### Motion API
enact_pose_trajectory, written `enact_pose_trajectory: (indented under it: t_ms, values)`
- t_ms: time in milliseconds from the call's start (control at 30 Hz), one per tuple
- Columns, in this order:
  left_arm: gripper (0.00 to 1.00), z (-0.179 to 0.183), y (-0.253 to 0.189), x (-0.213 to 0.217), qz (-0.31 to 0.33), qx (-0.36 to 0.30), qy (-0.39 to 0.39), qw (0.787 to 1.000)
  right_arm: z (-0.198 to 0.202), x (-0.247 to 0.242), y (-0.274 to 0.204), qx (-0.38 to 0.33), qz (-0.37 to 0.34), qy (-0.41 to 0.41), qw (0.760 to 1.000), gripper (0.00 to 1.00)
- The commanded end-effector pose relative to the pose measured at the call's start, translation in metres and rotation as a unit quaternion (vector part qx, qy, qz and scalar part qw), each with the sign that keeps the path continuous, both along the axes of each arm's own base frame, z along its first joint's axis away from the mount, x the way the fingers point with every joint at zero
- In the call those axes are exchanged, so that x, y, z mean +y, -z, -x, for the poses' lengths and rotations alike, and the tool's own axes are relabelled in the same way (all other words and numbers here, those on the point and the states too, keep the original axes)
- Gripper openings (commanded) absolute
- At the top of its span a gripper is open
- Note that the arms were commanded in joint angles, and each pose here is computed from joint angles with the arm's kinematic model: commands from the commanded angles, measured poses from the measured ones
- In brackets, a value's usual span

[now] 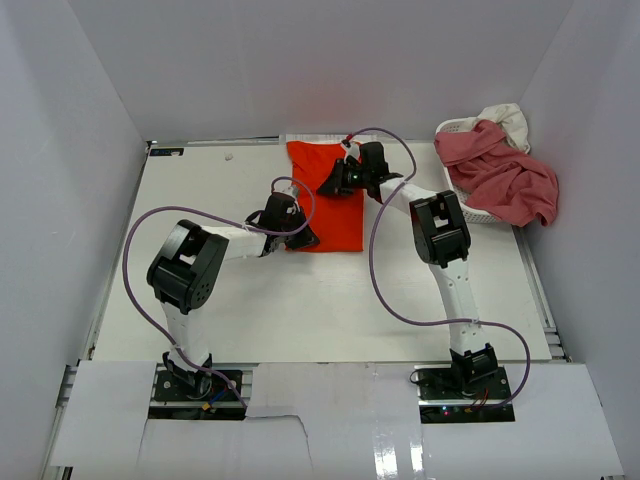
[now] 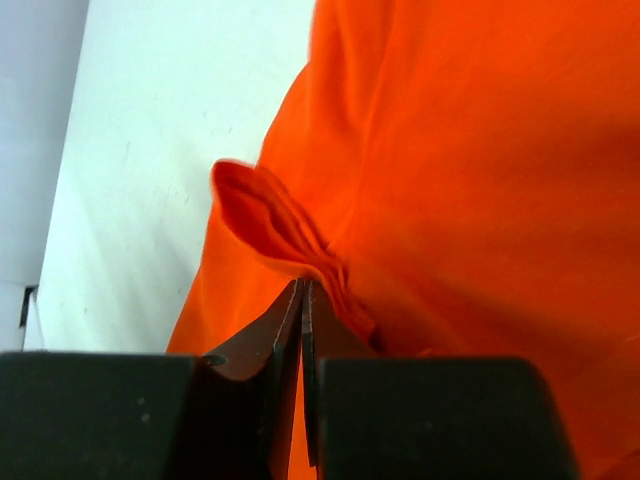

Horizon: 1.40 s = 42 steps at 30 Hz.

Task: Fold and stack the t-shirts
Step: Fold the folded rectangular tshirt in 1/3 of the way, then grab one side of the 2/3 rectangular tshirt with both arms

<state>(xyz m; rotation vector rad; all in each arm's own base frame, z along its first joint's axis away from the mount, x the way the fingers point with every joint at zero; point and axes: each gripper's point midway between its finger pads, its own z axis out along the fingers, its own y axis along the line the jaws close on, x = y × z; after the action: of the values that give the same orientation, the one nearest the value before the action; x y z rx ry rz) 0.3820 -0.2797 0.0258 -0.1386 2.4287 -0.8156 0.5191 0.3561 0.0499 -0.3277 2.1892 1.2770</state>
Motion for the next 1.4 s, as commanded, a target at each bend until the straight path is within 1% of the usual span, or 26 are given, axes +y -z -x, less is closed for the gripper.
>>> enact_pose_trajectory:
  t_ms: [0,100,300,400,433,467,533,567,600,633,667,700,733,767,800,833,900,933,967,1033,1067,1100,1167,1200,1300,1367]
  values:
    - [0.00,0.028,0.041,0.014,-0.056,0.060,0.008,0.997,-0.028,-0.010,-0.001,-0.026,0.027,0.035,0.999,0.08]
    - [0.00,0.029,0.042,0.014,-0.057,0.061,0.010,0.996,-0.048,-0.012,0.001,-0.037,0.042,0.051,0.997,0.08]
    - [0.00,0.028,0.043,0.014,-0.056,0.062,0.011,0.996,-0.076,-0.013,-0.049,-0.090,0.023,0.068,0.993,0.08]
    - [0.00,0.028,0.039,0.011,-0.050,0.061,0.013,0.997,-0.071,-0.016,-0.087,-0.117,0.015,0.061,0.991,0.15]
    - [0.00,0.027,0.035,0.010,-0.046,0.057,0.012,0.997,-0.067,-0.018,-0.094,-0.122,0.015,0.055,0.991,0.18]
    - [0.00,0.027,0.032,0.008,-0.043,0.055,0.016,0.997,-0.062,-0.020,-0.103,-0.134,0.018,0.049,0.990,0.28]
    - [0.00,0.031,0.026,0.009,-0.046,0.060,0.014,0.997,-0.038,-0.026,-0.122,-0.139,0.021,0.033,0.990,0.33]
    - [0.00,0.032,0.024,0.007,-0.047,0.059,0.011,0.997,-0.027,-0.029,-0.126,-0.137,0.022,0.026,0.990,0.45]
    - [0.00,0.035,0.023,0.007,-0.049,0.060,0.010,0.997,-0.013,-0.034,-0.157,-0.165,0.021,0.020,0.986,0.48]
    - [0.00,0.036,0.022,0.007,-0.050,0.059,0.008,0.997,0.009,-0.043,-0.125,-0.122,0.044,0.012,0.991,0.50]
    - [0.00,0.039,0.017,0.005,-0.047,0.057,0.005,0.997,0.026,-0.050,-0.122,-0.110,0.058,0.007,0.992,0.56]
    - [0.00,0.043,0.020,0.010,-0.054,0.059,-0.003,0.997,0.042,-0.060,-0.146,-0.138,0.068,0.007,0.988,0.57]
    - [0.00,0.044,0.017,0.011,-0.051,0.055,-0.007,0.997,0.062,-0.077,-0.112,-0.103,0.107,0.020,0.989,0.57]
    - [0.00,0.044,0.006,0.011,-0.044,0.043,-0.010,0.998,0.075,-0.087,-0.108,-0.096,0.122,0.027,0.988,0.58]
    - [0.00,0.046,0.003,0.013,-0.044,0.042,-0.015,0.998,0.092,-0.096,-0.131,-0.116,0.120,0.034,0.985,0.64]
    - [0.00,0.046,-0.004,0.013,-0.039,0.036,-0.014,0.998,0.107,-0.101,-0.126,-0.108,0.123,0.034,0.986,0.69]
    - [0.00,0.044,-0.026,0.012,-0.028,0.017,-0.012,0.999,0.145,-0.113,-0.115,-0.081,0.125,0.033,0.988,0.71]
    - [0.03,0.042,-0.034,0.012,-0.028,0.013,-0.014,0.999,0.159,-0.114,-0.112,-0.064,0.116,0.027,0.991,0.71]
    - [0.13,0.041,-0.043,0.012,-0.027,0.006,-0.016,0.999,0.179,-0.121,-0.091,-0.032,0.121,0.028,0.992,0.73]
    - [0.25,0.039,-0.061,0.013,-0.023,-0.008,-0.018,1.000,0.196,-0.124,-0.090,-0.017,0.105,0.040,0.994,0.75]
    - [0.32,0.038,-0.069,0.012,-0.018,-0.013,-0.016,1.000,0.212,-0.128,-0.073,0.011,0.107,0.038,0.993,0.75]
    - [0.45,0.038,-0.081,0.011,-0.010,-0.022,-0.015,1.000,0.220,-0.130,-0.068,0.022,0.105,0.040,0.993,0.75]
    - [0.57,0.045,-0.089,0.009,0.007,-0.019,-0.010,1.000,0.233,-0.129,-0.058,0.049,0.086,0.044,0.994,0.74]
    - [0.68,0.049,-0.092,0.008,0.014,-0.018,-0.007,1.000,0.248,-0.134,-0.040,0.073,0.093,0.051,0.992,0.74]
    - [0.85,0.060,-0.098,0.014,0.026,-0.015,-0.014,0.999,0.253,-0.138,-0.026,0.074,0.089,0.073,0.991,0.72]
    - [0.87,0.063,-0.096,0.020,0.019,-0.012,-0.023,0.999,0.255,-0.138,-0.022,0.078,0.087,0.074,0.990,0.71]
